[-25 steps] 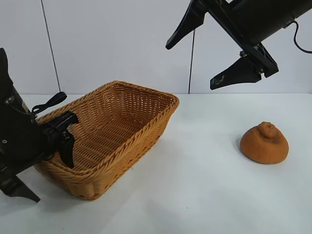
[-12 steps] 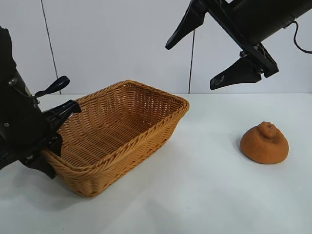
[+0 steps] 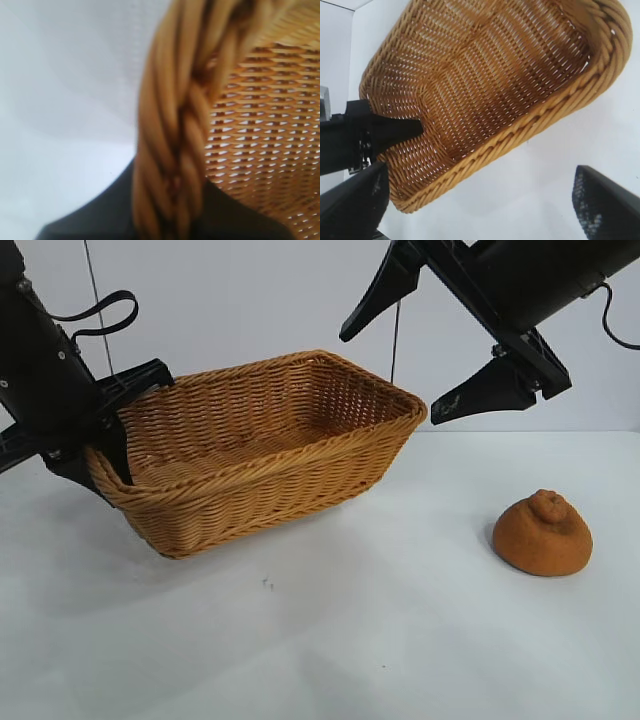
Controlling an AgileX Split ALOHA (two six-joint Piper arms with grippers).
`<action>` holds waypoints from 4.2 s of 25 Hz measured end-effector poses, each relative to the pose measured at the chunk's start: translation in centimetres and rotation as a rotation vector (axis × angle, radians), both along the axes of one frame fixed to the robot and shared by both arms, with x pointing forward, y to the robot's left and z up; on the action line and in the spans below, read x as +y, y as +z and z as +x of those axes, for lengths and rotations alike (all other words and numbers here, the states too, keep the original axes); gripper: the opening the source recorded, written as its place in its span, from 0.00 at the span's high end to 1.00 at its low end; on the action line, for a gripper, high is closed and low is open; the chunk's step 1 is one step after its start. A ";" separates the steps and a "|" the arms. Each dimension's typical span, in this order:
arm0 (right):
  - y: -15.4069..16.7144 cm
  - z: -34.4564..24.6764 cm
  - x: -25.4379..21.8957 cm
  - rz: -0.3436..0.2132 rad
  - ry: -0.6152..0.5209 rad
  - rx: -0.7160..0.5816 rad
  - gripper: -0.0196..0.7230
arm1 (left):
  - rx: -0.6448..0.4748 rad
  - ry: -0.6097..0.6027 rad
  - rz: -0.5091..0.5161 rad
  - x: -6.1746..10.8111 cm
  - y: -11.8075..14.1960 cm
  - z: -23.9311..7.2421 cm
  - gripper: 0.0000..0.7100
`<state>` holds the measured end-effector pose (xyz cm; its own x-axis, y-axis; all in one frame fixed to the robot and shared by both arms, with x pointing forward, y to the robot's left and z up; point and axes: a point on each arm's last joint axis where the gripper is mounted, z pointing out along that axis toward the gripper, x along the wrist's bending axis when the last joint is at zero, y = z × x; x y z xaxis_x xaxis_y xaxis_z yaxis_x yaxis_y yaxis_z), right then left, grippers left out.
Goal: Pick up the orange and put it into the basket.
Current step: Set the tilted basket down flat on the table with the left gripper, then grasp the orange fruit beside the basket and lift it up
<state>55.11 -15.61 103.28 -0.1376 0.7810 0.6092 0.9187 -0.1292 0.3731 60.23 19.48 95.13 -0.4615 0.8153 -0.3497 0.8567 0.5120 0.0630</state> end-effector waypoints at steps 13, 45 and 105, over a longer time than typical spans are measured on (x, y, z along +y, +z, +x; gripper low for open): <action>0.0 -0.1 0.0 0.001 0.007 0.008 0.05 | 0.012 -0.409 0.049 -1.2 -0.2 1.1 0.88; 0.0 -0.1 0.0 0.001 0.008 0.008 0.05 | -0.125 -0.527 0.149 -1.4 6.1 1.9 0.08; -0.2 -0.6 0.1 -0.003 0.050 0.046 0.05 | -0.686 -0.360 0.475 10.4 9.9 -33.3 0.08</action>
